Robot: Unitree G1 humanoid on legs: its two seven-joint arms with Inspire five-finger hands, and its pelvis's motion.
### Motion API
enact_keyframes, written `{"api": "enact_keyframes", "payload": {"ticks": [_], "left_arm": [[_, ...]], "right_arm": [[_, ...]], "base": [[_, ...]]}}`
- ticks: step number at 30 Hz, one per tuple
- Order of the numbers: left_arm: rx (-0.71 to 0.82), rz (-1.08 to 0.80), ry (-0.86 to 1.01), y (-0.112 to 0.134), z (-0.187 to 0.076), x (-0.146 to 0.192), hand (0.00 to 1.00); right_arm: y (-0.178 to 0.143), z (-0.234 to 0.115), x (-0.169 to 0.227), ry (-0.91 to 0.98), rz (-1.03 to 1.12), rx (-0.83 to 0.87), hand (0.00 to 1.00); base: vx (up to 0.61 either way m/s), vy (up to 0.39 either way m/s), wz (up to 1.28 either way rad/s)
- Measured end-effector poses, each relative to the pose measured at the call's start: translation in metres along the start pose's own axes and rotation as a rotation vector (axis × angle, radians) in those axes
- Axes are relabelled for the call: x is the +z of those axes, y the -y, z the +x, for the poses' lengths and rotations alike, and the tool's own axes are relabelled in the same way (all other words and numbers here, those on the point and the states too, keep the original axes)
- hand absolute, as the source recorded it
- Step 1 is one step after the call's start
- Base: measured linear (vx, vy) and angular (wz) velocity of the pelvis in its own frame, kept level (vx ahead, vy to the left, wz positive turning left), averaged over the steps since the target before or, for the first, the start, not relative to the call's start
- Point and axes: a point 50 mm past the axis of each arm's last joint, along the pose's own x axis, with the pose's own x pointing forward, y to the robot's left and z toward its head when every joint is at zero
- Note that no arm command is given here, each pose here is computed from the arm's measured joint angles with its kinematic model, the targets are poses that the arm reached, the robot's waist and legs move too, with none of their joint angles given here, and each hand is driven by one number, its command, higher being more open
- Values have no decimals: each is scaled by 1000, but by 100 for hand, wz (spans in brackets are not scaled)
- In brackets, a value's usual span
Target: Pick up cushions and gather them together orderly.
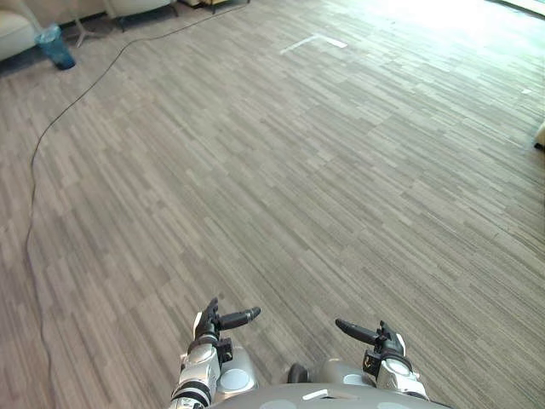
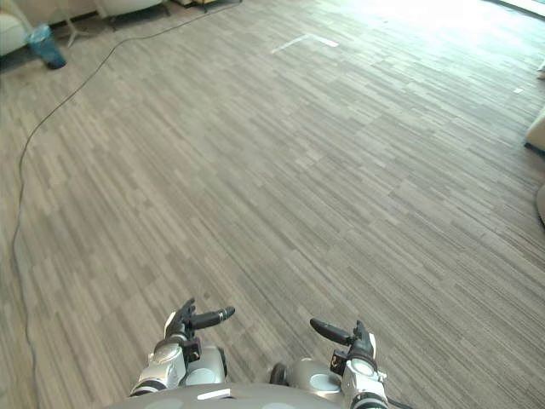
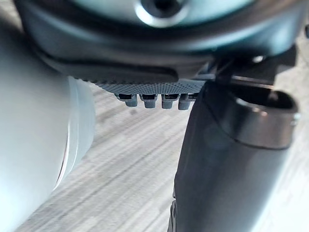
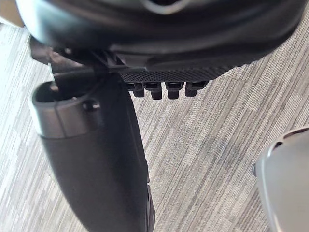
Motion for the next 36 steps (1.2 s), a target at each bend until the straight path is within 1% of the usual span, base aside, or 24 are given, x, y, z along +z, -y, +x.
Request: {"api": "enact_keyframes", "payload": {"ticks": [3, 4, 5, 6, 8, 10, 16, 20, 21, 23, 26, 27, 31, 34, 36], "left_arm": [[10, -25, 13, -3, 0, 2, 100], [24, -39, -3, -7, -1, -3, 100], [49, -26, -22, -18, 0, -5, 100], [58, -21, -29, -21, 0, -5, 100], [87, 0, -66, -31, 0, -11, 100], [96, 6, -103, -33, 0, -18, 100], [71, 38, -143, -23, -3, -27, 100], [45, 67, -162, -18, -5, -33, 100], [25, 70, -178, -13, -7, -38, 100], [2, 60, -197, -5, -9, -43, 100], [-8, 49, -190, 0, -9, -41, 100], [-4, 36, -181, 0, -9, -40, 100], [28, 35, -115, -12, -5, -26, 100], [31, 23, -82, -12, -5, -21, 100], [57, -43, -86, -16, -6, -23, 100]], "right_arm": [[-7, -2, -7, -28, -7, 13, 100], [-11, -4, -13, -41, -19, 29, 100], [-19, -6, -16, -52, -7, 46, 100], [-21, -7, -18, -59, -14, 56, 100], [-20, -8, -24, -76, -14, 54, 100], [-18, -7, -20, -52, -24, 49, 100], [-16, -6, 4, 72, -14, 48, 100], [-6, -3, 2, 51, -57, 23, 100], [-4, -1, 5, 44, -25, 12, 100], [1, 0, 9, 60, -40, 2, 100], [10, 2, 10, 56, -44, -17, 100], [12, 2, 9, 47, -51, -23, 100], [-1, -1, 1, 15, -48, 9, 100], [-1, -1, -2, -2, -51, 7, 100], [-2, -1, -3, -5, -54, 4, 100]], "base": [[509, 221, -82], [929, 371, -104], [693, 260, -80], [672, 257, -33], [669, 297, -30], [607, 232, -23], [467, 41, -12], [590, -111, 2], [534, -153, 4], [604, -202, 2], [648, -237, 7], [537, -175, -21], [525, -109, -49], [412, 45, -72], [536, 185, -70]]}}
